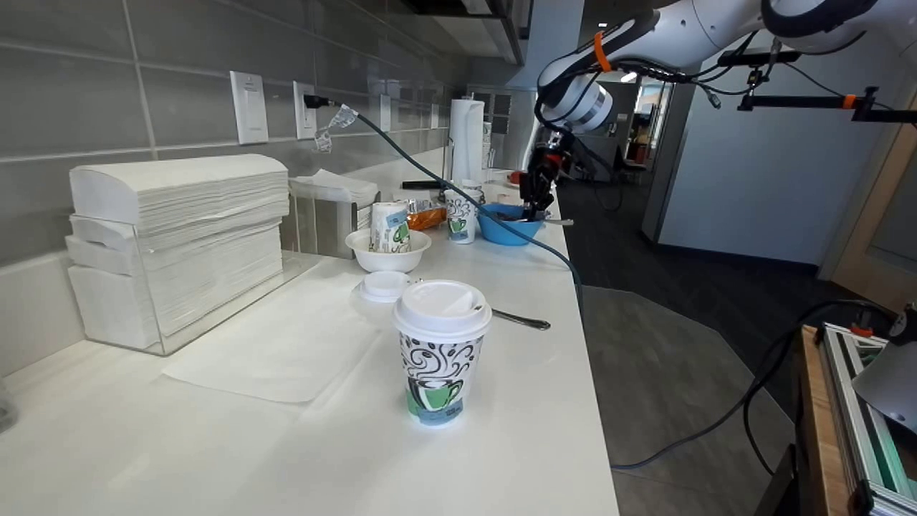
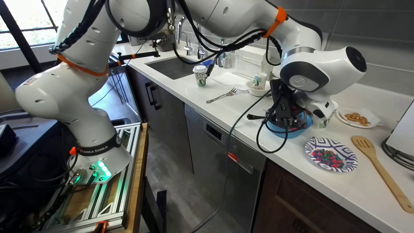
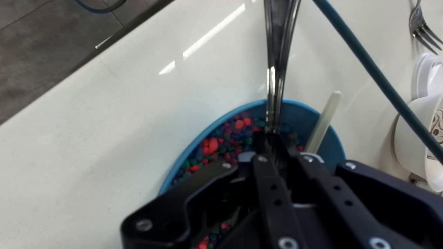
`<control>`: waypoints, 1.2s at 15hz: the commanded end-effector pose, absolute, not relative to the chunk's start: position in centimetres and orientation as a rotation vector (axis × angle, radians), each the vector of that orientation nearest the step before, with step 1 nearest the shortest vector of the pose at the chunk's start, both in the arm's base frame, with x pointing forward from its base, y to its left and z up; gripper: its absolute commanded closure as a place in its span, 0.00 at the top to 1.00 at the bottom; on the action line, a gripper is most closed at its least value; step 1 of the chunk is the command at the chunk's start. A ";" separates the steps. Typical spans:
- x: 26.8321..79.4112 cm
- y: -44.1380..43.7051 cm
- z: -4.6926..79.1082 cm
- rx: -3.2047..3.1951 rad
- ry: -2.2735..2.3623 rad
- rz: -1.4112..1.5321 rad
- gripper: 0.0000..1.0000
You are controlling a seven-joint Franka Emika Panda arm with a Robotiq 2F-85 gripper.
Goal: Use the silver spoon to put some of the contents of the blue bowl into the white plate with blue markings
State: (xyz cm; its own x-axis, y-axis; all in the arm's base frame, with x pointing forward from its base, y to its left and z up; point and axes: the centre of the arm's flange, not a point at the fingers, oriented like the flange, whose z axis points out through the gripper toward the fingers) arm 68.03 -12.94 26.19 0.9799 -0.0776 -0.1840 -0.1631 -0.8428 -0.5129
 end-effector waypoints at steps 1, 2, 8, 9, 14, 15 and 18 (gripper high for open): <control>69.7 -12.4 25.4 -2.613 0.196 0.201 0.03; 70.0 -12.4 25.4 -2.620 0.202 0.196 0.03; 71.4 -12.7 25.6 -2.645 0.252 0.178 0.36; 71.4 -12.7 25.6 -2.645 0.258 0.182 0.36; 71.5 -13.2 27.5 -2.616 0.330 0.188 0.73; 71.6 -13.2 28.3 -2.601 0.360 0.173 0.81; 72.1 -13.6 31.4 -2.553 0.470 0.112 0.99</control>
State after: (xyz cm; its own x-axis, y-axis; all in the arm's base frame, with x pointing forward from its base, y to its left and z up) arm 71.54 -13.32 28.56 0.9575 -0.2357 -0.1664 -0.2870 -0.8364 -0.4669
